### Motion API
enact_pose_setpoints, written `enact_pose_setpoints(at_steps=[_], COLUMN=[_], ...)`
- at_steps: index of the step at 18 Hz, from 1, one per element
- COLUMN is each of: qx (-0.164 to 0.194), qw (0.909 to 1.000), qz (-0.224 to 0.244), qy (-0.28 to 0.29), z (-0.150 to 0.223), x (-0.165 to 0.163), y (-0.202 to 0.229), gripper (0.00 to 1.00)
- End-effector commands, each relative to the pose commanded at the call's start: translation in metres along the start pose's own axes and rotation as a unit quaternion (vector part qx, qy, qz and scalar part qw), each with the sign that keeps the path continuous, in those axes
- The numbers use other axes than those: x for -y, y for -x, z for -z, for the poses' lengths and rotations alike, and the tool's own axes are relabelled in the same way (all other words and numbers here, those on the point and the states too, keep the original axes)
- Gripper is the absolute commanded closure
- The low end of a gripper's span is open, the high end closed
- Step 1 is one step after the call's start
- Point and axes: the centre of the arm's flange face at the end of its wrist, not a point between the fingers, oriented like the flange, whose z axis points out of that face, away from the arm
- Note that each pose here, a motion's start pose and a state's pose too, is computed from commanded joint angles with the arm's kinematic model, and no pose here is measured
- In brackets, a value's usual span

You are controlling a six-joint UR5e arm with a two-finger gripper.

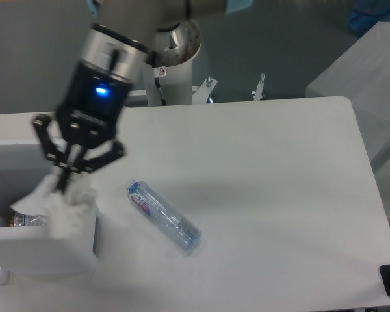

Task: Place the trash in the trash can
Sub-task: 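Lift the bag, carry it over the white bin, and release, then move the open gripper back over the clear water bottle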

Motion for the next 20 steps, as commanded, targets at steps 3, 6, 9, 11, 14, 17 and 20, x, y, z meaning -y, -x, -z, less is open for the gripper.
enact_pose_setpoints(at_steps=[3,6,9,11,14,17,20], qx=[-0.011,-0.018,-0.021,-0.021,-0.017,-0.01,0.002], qw=[0.9999,0.9996,0.9994,0.9992,0.9989,0.9989,0.9991], qz=[-0.003,-0.009,-0.012,-0.008,-0.006,-0.009,-0.019], qy=[0.012,0.021,0.026,0.033,0.043,0.045,0.039], z=[-0.003,-0.011,-0.02,-0.029,-0.045,-0.051,-0.045], x=[-0.017,-0.024,-0.026,-0.029,-0.031,-0.031,-0.025], y=[-0.02,-0.029,-0.03,-0.025,-0.013,-0.008,-0.008], gripper=[0.95,0.94,0.92,0.88,0.72,0.43,0.16])
